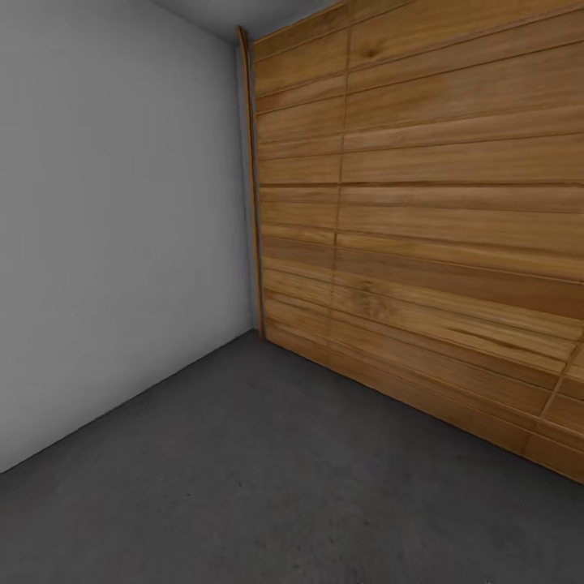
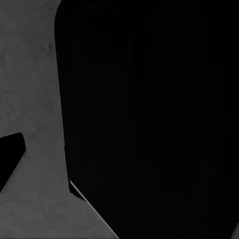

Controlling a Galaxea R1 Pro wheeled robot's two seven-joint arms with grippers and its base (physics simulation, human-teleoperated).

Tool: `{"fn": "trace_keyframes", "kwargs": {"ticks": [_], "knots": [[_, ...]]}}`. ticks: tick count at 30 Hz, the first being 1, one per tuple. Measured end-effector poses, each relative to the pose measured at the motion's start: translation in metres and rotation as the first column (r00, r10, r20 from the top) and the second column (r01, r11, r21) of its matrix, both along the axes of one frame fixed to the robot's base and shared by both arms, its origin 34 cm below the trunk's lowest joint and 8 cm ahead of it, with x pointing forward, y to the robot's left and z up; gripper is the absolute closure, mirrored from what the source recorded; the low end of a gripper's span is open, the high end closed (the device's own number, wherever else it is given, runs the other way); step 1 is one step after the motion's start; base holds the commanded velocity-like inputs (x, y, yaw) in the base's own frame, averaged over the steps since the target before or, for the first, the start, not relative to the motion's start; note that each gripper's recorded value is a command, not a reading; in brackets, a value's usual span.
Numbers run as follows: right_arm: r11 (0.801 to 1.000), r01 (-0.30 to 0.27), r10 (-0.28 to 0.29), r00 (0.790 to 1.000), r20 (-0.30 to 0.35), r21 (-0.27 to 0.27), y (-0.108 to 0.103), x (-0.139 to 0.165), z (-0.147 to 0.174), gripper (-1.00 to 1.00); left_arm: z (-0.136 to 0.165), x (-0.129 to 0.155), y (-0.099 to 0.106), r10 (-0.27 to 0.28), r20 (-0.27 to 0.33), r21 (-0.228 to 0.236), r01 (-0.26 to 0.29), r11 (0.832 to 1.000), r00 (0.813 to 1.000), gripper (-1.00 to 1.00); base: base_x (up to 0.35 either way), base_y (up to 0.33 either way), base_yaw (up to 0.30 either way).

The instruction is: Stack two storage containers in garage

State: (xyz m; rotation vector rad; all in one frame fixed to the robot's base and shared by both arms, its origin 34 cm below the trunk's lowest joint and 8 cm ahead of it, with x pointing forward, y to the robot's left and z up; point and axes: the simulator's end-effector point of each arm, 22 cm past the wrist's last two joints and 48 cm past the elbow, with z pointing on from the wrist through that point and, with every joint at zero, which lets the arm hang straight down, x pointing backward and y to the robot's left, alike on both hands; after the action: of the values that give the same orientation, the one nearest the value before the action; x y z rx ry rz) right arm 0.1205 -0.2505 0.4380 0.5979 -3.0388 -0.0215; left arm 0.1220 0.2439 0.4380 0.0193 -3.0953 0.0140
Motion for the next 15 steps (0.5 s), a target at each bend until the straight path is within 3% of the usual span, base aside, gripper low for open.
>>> {"fn": "trace_keyframes", "kwargs": {"ticks": [15], "knots": [[1.000, -0.001, 0.001, 1.000, 0.000, 0.000, 0.0000, 0.0001, 0.0000, -1.00, 0.0000, 0.0001, 0.0000, 0.000, 0.000, 0.000, 0.000, 1.000, 1.000, -1.00, 0.000, 0.000, -0.251]]}}
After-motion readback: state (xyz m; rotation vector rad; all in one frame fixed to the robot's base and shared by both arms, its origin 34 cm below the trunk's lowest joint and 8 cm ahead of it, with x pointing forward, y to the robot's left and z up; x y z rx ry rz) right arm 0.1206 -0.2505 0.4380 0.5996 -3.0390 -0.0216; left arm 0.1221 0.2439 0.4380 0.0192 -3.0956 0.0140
